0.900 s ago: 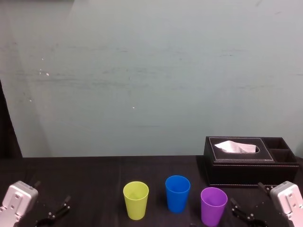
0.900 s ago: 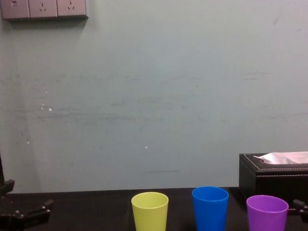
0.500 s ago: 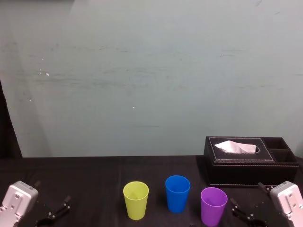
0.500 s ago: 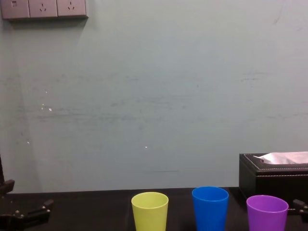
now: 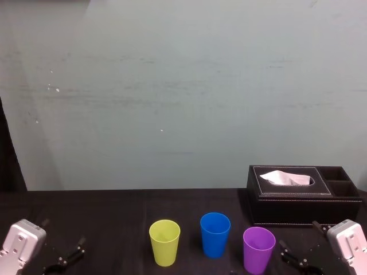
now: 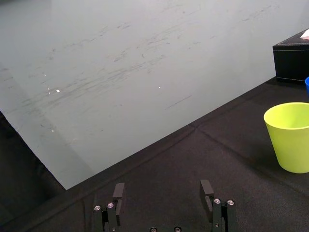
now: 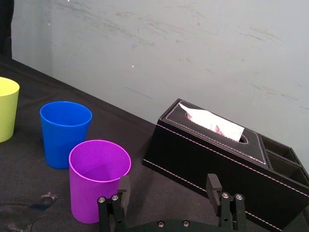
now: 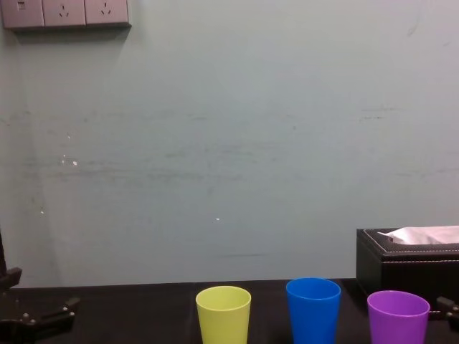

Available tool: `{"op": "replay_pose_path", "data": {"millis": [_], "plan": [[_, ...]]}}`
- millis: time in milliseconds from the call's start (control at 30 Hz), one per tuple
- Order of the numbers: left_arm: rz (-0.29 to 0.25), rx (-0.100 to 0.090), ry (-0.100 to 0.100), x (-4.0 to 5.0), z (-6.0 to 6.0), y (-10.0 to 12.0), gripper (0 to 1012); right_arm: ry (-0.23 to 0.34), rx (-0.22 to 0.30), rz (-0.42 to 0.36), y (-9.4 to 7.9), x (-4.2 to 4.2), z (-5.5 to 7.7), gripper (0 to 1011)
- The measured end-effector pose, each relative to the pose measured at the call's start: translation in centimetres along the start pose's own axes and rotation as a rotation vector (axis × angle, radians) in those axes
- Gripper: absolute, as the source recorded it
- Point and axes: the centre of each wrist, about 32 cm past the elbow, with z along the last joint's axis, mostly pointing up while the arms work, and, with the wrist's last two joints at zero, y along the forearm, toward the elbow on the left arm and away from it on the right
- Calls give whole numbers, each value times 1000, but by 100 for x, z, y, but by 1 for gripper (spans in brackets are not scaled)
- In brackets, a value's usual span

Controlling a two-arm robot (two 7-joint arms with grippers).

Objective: Stack the three plastic cups sequentially using one hand.

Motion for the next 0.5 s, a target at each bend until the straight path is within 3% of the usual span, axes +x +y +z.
{"op": "replay_pose_path", "data": {"millis": [500], "plan": [[0,0,0,0,0,0,1000,2,8,0,-3,15,17,1003]]}}
